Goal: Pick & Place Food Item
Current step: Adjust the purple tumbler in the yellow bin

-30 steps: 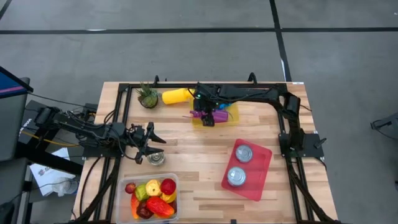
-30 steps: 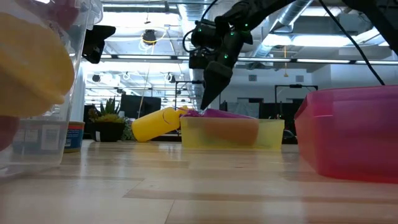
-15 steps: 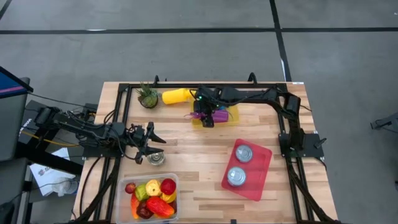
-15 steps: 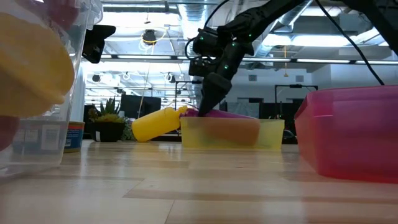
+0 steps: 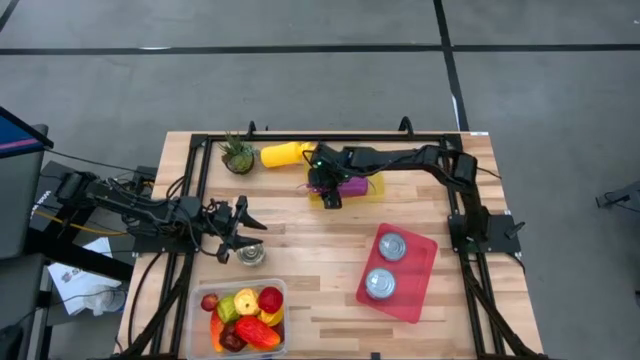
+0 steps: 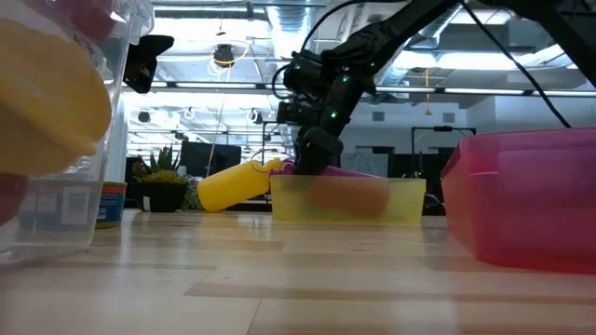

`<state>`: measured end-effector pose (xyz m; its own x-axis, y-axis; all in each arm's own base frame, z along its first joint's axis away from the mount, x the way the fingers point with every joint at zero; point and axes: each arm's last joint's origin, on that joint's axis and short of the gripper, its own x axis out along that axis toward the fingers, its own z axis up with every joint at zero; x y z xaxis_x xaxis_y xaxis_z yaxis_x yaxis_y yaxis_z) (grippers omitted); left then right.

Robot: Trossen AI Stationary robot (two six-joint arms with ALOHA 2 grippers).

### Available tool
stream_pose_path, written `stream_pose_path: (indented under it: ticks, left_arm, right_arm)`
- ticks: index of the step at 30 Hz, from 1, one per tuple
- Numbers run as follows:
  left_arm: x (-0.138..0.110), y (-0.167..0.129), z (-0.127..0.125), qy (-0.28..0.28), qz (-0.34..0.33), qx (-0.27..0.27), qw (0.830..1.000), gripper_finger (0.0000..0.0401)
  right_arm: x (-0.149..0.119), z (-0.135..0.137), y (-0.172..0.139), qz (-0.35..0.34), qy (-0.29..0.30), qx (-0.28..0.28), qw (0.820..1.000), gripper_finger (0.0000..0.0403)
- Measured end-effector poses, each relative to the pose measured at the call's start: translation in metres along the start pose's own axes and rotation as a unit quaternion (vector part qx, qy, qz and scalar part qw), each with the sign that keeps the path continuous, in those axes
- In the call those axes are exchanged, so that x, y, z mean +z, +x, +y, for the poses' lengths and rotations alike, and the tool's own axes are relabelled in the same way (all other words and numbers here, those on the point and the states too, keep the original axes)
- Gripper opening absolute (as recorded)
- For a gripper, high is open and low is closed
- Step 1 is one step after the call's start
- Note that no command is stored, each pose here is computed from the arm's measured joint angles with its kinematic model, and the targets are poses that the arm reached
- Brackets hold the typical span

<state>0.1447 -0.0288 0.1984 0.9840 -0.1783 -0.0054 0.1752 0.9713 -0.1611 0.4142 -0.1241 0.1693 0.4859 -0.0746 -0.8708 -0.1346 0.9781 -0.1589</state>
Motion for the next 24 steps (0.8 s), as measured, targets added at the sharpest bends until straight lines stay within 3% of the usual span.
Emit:
stream_pose_path:
  ticks: [4,8,24]
  left_arm:
    - [0.0,0.0,0.0,0.0,0.0,-0.001,1.0,0.0172]
    - [0.0,0.0,0.0,0.0,0.001,0.0,1.0,0.0172]
    - [-0.003,0.0,0.0,0.0,0.013,0.002,1.0,0.0172]
  right_arm:
    - [0.001,0.004,0.018,0.028,-0.006,-0.023,0.999,0.0249]
    - [0.009,0.009,0.015,0.029,-0.004,-0.026,0.999,0.0193]
    - [0.034,0.003,-0.01,-0.071,0.066,-0.026,0.995,0.0192]
